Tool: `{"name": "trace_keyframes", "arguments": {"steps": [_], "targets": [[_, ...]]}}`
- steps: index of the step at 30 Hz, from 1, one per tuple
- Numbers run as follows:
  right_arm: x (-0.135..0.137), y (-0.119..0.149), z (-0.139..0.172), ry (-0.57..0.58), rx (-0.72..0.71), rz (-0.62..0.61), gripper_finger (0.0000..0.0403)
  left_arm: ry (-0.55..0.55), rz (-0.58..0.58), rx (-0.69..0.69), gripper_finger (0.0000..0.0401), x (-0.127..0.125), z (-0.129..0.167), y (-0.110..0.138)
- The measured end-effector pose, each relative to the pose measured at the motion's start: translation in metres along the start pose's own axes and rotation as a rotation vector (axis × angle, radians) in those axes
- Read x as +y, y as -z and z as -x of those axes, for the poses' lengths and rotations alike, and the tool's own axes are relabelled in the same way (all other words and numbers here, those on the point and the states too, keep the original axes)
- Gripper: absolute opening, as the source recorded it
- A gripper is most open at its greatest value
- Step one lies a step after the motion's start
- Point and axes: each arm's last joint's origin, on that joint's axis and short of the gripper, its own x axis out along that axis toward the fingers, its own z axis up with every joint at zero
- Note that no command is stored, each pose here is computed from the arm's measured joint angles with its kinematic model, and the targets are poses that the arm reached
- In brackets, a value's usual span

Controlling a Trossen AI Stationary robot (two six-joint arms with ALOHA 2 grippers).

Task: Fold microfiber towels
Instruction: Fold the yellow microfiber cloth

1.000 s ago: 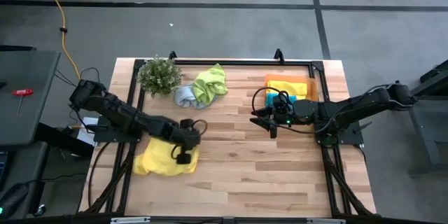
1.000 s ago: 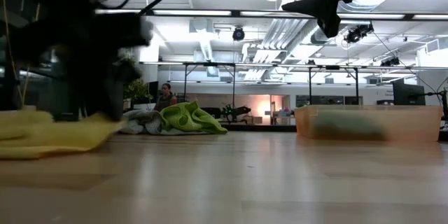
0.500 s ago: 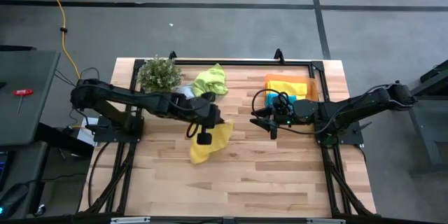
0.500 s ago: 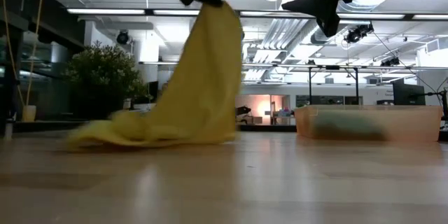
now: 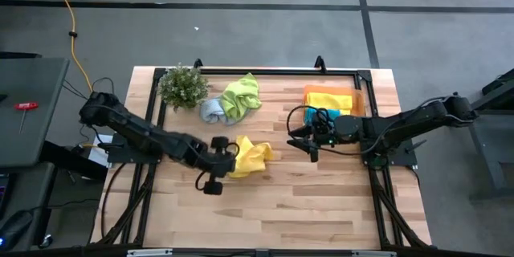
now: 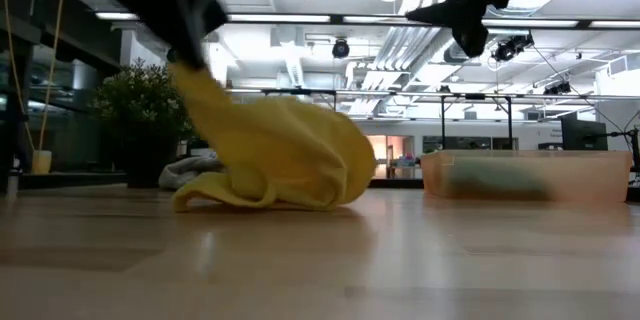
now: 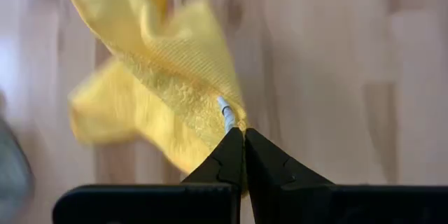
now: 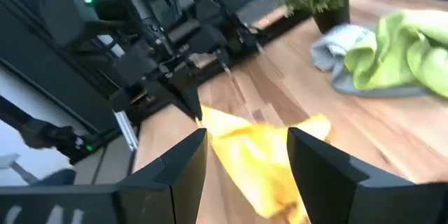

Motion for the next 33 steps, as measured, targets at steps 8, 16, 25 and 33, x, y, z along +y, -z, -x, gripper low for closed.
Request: {"name": "trace_keyframes", "arguments": {"steps": [8, 16, 25, 33], "targets": [[-0.011, 0.034, -0.031, 0.071, 0.180, -0.013, 0.0190, -0.036, 0.173, 0.079, 0.0000, -0.010, -0.017, 0.033], [-0.020, 0.073, -0.073, 0.084, 0.210, 0.029, 0.0190, -0.033, 0.205, 0.028, 0.0000, -0.011, -0.018, 0.029], [-0.008, 0.072, -0.131, 0.197, 0.291, 0.282, 0.0190, -0.039, 0.226, 0.007, 0.0000, -0.010, -0.019, 0.027], [-0.004, 0.068, -0.156, 0.383, 0.426, 0.433, 0.0190, -0.042, 0.226, 0.006, 0.0000, -0.009, -0.019, 0.027]]}}
